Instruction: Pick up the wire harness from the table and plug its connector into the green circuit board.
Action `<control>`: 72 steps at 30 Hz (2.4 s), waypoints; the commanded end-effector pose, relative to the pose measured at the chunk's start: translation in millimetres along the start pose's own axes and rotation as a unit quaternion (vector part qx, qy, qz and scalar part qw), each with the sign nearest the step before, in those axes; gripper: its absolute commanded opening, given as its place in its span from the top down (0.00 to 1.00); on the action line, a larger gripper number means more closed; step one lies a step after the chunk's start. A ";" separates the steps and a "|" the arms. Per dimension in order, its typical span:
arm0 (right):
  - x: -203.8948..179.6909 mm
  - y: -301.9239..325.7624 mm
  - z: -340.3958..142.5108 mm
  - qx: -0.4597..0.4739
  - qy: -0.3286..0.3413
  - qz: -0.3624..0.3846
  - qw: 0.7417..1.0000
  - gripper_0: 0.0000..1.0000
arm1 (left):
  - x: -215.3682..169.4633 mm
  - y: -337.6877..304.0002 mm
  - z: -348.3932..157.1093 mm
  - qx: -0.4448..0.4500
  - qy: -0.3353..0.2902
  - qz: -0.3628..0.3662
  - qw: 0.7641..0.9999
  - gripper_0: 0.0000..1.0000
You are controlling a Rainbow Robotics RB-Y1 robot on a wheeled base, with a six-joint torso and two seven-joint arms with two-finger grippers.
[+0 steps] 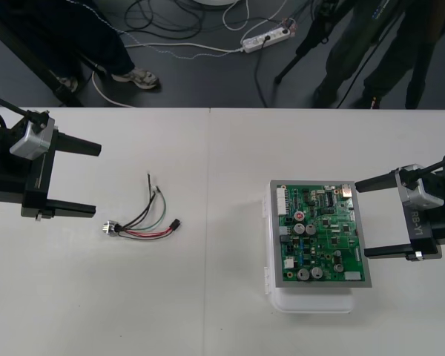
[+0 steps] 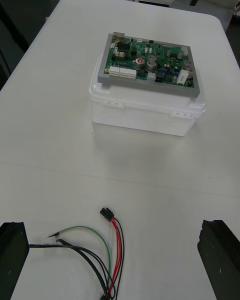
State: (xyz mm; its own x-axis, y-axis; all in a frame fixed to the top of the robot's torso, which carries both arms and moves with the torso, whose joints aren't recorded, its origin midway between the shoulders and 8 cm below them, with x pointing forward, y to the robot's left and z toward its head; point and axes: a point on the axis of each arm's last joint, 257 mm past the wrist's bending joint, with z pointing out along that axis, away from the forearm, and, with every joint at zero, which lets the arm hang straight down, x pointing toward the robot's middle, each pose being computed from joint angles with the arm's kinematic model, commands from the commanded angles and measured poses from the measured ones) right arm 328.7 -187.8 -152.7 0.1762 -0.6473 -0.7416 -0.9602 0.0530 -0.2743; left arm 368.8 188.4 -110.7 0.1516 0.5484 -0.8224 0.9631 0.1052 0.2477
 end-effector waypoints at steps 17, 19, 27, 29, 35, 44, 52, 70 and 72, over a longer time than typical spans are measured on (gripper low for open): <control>-54.8 11.8 6.8 -0.008 -0.110 -0.008 0.994 0.00 | -5.5 -3.3 -5.4 0.016 0.024 0.052 0.998 0.00; -61.4 11.1 7.1 -0.007 -0.124 -0.005 0.992 0.00 | -5.5 -3.3 -5.4 0.016 0.024 0.052 0.998 0.00; -82.4 10.1 12.4 -0.006 -0.170 0.034 0.985 0.00 | -5.5 -3.3 -5.4 0.016 0.024 0.052 0.998 0.00; -88.3 11.0 13.0 -0.008 -0.179 0.037 0.983 0.00 | -5.5 -3.3 -5.4 0.016 0.024 0.052 0.998 0.00; -102.4 8.7 16.3 -0.004 -0.206 0.036 0.978 0.00 | -5.5 -3.3 -5.4 0.016 0.024 0.052 0.998 0.00; -114.8 10.5 18.3 -0.013 -0.228 0.045 0.973 0.00 | -5.5 -3.3 -5.4 0.016 0.024 0.052 0.998 0.00; -109.6 -1.2 22.6 0.002 -0.203 0.035 0.979 0.00 | -5.5 -3.3 -5.4 0.016 0.024 0.052 0.998 0.00; -127.0 -9.6 33.0 0.023 -0.231 0.002 0.973 0.00 | -5.5 -3.3 -5.4 0.016 0.024 0.052 0.998 0.00; -129.2 -10.1 33.2 0.028 -0.234 -0.019 0.972 0.00 | -5.5 -3.3 -5.4 0.016 0.024 0.052 0.998 0.00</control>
State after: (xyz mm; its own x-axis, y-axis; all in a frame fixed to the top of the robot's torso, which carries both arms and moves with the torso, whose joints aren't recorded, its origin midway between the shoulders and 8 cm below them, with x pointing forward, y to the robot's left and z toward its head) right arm 321.3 -86.3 -93.1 0.1917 -0.2447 -0.9505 -0.9700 0.1003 -0.2214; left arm 368.8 188.4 -110.7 0.1518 0.5485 -0.8223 0.9631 0.1050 0.2478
